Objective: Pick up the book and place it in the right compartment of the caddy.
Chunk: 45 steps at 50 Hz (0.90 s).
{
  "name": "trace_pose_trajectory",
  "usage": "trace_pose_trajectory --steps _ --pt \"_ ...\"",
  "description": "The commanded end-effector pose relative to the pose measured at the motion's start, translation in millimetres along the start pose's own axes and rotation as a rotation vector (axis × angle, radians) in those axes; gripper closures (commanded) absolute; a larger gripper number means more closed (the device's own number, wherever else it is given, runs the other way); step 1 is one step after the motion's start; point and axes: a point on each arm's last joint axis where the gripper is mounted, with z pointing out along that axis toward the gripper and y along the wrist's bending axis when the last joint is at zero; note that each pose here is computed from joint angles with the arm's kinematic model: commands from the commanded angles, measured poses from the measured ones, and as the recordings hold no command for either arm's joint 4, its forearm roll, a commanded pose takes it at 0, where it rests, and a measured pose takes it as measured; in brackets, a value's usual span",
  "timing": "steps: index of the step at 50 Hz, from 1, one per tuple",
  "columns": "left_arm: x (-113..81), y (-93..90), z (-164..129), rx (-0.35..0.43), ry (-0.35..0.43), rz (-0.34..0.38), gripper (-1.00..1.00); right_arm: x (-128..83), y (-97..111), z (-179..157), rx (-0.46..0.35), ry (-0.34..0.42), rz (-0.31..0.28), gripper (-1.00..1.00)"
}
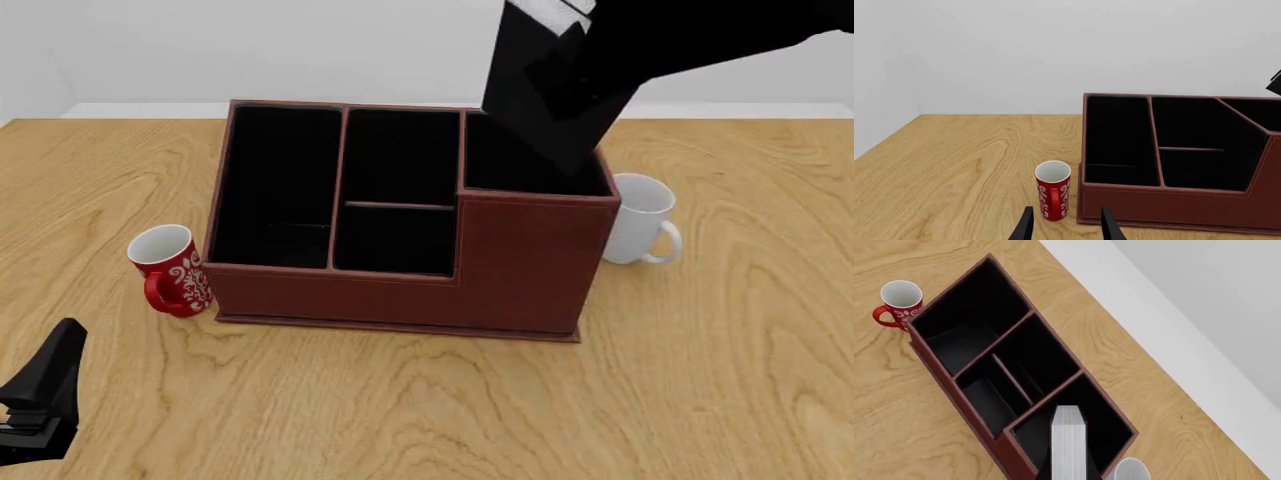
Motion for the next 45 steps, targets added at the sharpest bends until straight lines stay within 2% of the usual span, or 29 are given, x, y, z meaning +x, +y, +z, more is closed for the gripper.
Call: trace_pose_trajectory --steps 1,28,45 --pt "0.0 0.0 0.0 0.000 0.000 0.000 -1.00 6.7 -2.9 11.1 0.014 0.013 0.040 1.00" --pt "0.0 0.0 0.0 0.000 0.000 0.000 -1.00 19.7 -4.0 42.6 0.011 0.061 0.069 1.00" --pt "0.0 0.0 0.0 0.000 0.000 0.000 -1.00 37.4 -4.7 72.1 0.013 0.099 0.083 1.00"
